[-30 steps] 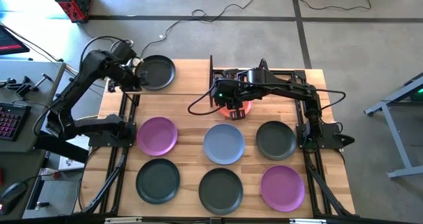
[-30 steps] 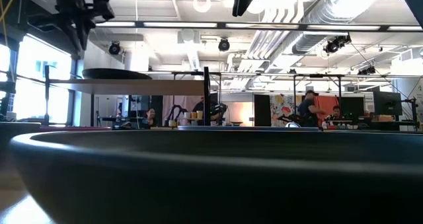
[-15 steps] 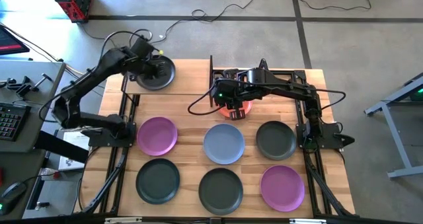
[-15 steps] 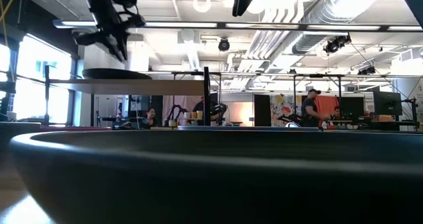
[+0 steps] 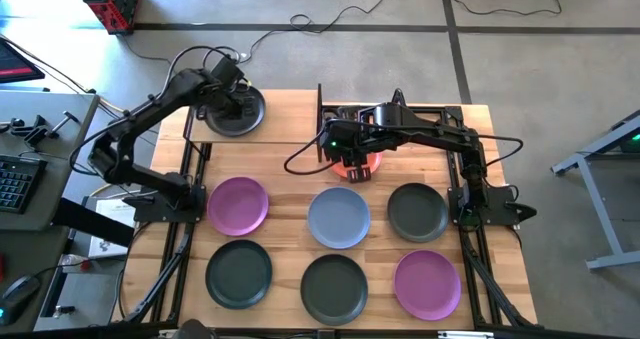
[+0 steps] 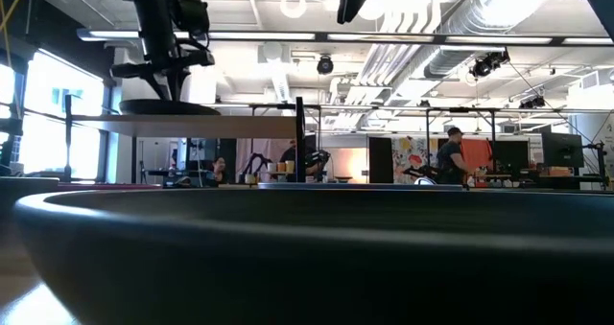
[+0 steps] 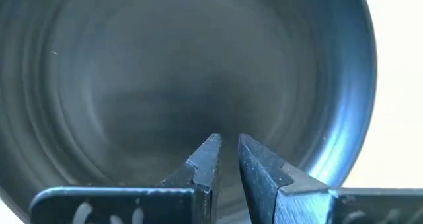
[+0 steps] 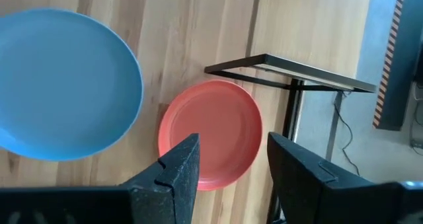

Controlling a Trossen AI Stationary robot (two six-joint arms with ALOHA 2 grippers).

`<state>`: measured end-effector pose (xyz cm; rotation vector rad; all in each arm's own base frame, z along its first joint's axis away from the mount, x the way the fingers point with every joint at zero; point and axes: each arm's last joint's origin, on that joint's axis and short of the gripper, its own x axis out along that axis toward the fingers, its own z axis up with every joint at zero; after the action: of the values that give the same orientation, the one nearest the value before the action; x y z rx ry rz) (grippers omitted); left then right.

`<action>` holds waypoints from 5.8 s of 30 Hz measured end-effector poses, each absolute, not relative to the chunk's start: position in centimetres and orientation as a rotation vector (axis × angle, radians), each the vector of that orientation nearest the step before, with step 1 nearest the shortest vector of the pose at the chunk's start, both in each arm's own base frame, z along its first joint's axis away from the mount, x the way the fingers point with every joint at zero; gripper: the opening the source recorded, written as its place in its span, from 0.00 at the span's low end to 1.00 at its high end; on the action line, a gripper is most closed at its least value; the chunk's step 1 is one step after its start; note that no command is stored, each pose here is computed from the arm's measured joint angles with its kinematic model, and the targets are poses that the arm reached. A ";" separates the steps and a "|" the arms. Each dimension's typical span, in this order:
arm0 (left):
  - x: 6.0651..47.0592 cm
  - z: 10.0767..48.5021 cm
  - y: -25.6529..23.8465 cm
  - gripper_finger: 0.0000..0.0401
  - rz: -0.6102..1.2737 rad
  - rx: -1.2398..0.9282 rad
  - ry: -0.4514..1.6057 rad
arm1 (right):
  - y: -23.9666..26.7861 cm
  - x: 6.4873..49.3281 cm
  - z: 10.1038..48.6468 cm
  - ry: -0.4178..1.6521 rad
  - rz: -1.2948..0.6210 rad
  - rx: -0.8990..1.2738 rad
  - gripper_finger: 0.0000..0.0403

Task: Place and stack plates onto a shelf
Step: Put the top right black plate on the shelf, then stack the blue plate on top of the black plate on the shelf

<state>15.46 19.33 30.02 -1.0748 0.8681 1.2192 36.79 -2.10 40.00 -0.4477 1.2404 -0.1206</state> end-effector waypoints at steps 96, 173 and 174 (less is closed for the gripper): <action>18.2 35.5 3.1 0.10 0.206 -0.717 0.943 | 1.3 37.5 34.4 1.408 -0.229 0.205 0.39; 19.1 35.1 -3.6 0.10 0.120 -0.474 0.991 | 1.7 35.9 15.9 1.493 -0.855 0.589 0.28; 19.1 35.1 -3.6 0.10 0.124 -0.480 0.990 | 1.7 35.9 15.9 1.495 -0.849 0.593 0.25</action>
<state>19.09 -3.60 35.06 -0.4805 0.9903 0.1238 35.89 1.72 15.86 0.5930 1.4945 -0.8485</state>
